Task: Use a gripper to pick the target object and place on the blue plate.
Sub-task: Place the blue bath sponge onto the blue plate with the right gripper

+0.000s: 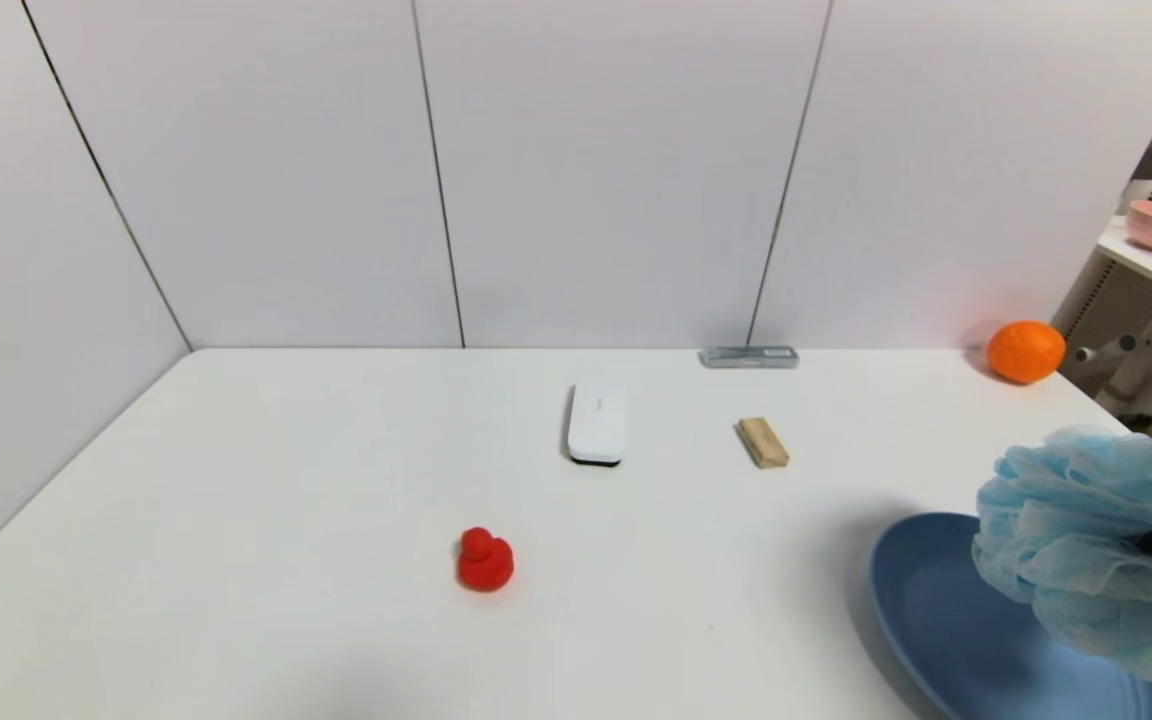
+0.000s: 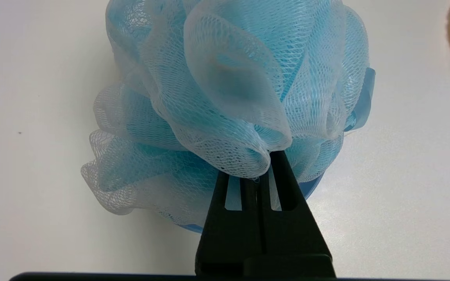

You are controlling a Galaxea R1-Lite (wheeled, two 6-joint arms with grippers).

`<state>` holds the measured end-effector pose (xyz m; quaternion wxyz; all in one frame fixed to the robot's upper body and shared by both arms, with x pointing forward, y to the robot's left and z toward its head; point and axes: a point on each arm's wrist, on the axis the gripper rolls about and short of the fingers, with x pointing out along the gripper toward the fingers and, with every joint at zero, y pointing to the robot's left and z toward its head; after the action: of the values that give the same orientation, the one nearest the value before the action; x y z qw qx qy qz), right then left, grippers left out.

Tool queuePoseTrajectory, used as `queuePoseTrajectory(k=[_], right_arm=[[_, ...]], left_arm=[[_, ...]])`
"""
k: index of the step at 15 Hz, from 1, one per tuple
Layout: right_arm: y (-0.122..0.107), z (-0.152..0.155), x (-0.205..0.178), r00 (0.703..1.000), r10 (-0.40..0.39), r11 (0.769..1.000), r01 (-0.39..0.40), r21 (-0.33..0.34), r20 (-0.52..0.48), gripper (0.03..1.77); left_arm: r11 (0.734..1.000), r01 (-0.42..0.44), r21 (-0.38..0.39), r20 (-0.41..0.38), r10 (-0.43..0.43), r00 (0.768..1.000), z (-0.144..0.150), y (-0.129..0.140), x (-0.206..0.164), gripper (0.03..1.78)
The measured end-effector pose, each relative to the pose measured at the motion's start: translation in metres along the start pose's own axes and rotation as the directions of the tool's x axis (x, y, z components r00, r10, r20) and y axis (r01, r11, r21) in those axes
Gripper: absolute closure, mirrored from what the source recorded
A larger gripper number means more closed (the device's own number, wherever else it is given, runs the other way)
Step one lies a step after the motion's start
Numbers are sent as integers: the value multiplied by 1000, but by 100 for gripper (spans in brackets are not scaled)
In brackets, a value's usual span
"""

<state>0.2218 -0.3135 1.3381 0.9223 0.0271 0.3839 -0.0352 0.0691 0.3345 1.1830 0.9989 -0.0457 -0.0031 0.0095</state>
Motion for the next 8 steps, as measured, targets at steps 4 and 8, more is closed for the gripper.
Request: queuePoseTrajectory(k=[4, 8], right_arm=[[-1, -10, 5, 1000, 2, 1000, -2, -5, -11, 159], [-1, -13, 6, 1000, 1, 1000, -1, -6, -15, 99]], left_arm=[[1000, 0, 0, 0, 0, 1000, 0, 0, 0, 12], [1000, 0, 0, 0, 0, 1000, 0, 0, 0, 12]])
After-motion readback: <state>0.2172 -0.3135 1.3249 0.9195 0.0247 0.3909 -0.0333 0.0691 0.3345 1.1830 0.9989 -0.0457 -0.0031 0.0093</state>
